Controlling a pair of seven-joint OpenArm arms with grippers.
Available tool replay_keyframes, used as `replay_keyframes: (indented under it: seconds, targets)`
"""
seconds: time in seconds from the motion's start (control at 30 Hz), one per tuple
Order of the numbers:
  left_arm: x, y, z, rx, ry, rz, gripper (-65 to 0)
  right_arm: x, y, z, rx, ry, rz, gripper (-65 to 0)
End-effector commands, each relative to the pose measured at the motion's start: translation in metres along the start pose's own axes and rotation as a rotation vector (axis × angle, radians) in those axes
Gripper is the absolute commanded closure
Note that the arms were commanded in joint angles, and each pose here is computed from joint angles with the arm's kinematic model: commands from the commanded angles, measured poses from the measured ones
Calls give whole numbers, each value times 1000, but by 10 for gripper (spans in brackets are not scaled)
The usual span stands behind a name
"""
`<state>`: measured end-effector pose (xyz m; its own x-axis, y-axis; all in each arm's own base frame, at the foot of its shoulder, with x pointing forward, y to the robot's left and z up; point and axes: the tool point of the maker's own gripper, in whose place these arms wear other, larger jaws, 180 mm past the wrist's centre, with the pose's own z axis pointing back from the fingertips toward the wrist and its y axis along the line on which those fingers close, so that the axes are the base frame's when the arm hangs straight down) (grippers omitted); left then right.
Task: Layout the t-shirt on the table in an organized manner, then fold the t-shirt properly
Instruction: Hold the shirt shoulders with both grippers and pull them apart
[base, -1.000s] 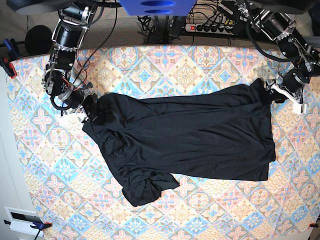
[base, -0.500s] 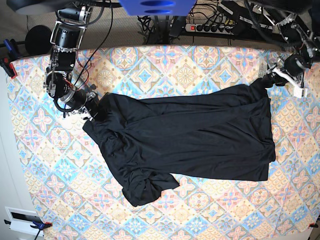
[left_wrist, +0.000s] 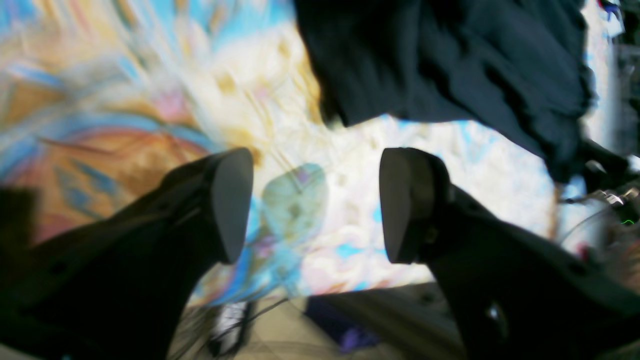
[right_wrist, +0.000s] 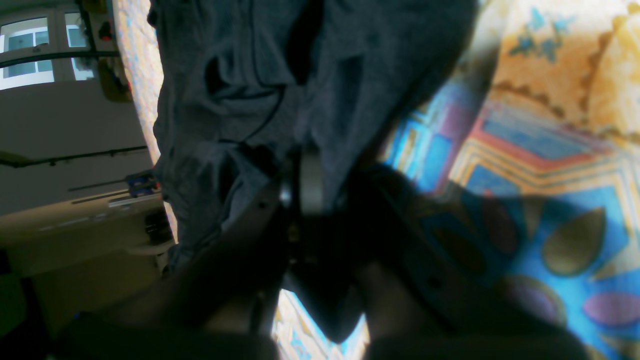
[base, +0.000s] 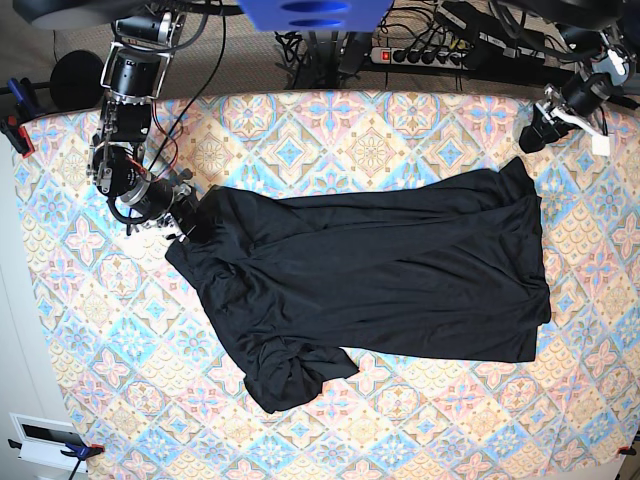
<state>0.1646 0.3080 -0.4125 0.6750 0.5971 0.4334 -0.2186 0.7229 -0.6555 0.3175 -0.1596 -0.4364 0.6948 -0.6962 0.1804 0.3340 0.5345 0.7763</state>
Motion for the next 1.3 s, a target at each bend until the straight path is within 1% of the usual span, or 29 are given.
replay_keyframes:
  seconds: [0.0, 0.07, 0.4, 0.57, 0.83, 0.97, 1.17, 1.2, 1.23, 1.27]
  targets:
    - [19, -3, 2, -18, -48, -13, -392, -12, -4, -8, 0, 8, -16, -2]
    - [22, -4, -4, -38, -61, 11, -393, -11, -3, -8, 1, 6, -14, -2]
    - [47, -26, -24, -103, -119, -1, -395, -12, -2, -8, 2, 10, -11, -1]
    - [52, -39, -37, -142, -142, 9, -395, -12, -2, -8, 2, 10, -11, -1]
    - [61, -52, -60, -135, -133, -17, -395, -13, -2, -8, 2, 12, -11, -1]
    - [72, -57, -63, -145, -195, -10, -395, -13, -2, -8, 2, 12, -11, -1]
    - [78, -57, -63, -146, -231, -8, -390, -13, -2, -8, 2, 12, -11, -1]
    - [77, -57, -63, -146, -229, -8, -382, -13, -2, -8, 2, 12, -11, -1]
    - [77, -57, -63, -146, -229, -8, -358, -13, -2, -8, 2, 12, -11, -1]
    - [77, -57, -63, -146, -229, -8, -315, -13, -2, -8, 2, 12, -11, -1]
